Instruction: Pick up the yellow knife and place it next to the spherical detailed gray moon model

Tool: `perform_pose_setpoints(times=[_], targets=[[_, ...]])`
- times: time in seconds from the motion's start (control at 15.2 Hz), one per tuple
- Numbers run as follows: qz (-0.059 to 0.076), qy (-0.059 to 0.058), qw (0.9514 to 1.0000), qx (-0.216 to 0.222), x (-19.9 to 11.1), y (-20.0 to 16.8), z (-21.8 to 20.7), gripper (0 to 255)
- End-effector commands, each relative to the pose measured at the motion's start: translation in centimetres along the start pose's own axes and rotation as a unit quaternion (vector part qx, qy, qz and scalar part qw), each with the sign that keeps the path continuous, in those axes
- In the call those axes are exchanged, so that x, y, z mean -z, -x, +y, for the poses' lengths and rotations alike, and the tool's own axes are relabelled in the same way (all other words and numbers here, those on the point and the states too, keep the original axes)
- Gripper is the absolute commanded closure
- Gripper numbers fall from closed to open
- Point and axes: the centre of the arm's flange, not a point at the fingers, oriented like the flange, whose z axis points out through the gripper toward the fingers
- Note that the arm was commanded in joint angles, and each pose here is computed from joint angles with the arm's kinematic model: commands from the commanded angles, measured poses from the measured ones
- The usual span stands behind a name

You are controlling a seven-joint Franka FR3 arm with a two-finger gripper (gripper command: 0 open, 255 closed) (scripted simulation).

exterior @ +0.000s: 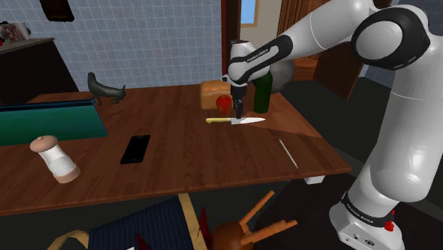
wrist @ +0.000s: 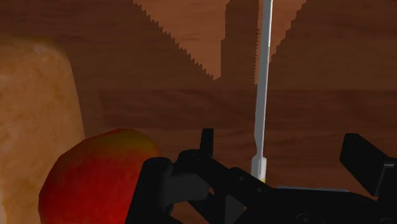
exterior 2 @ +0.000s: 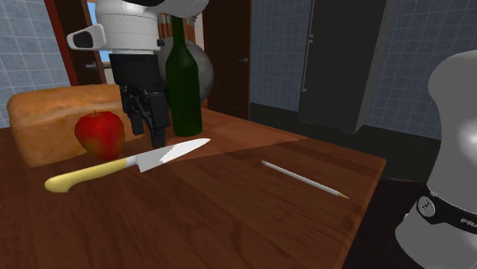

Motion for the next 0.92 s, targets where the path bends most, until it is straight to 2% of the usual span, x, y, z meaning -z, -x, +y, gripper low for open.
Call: perform_pose_setpoints(times=[0.0,0.46,0.86], targets=[[0.001,0.000,0.9999,0.011,-1.3,-0.6,0.4,0],[0.001,0.000,0.9999,0.011,-4.8,-0.6,0.4,0],[0.001,0.000,0.9999,0.011,-4.8,-0.6,0.4,0]])
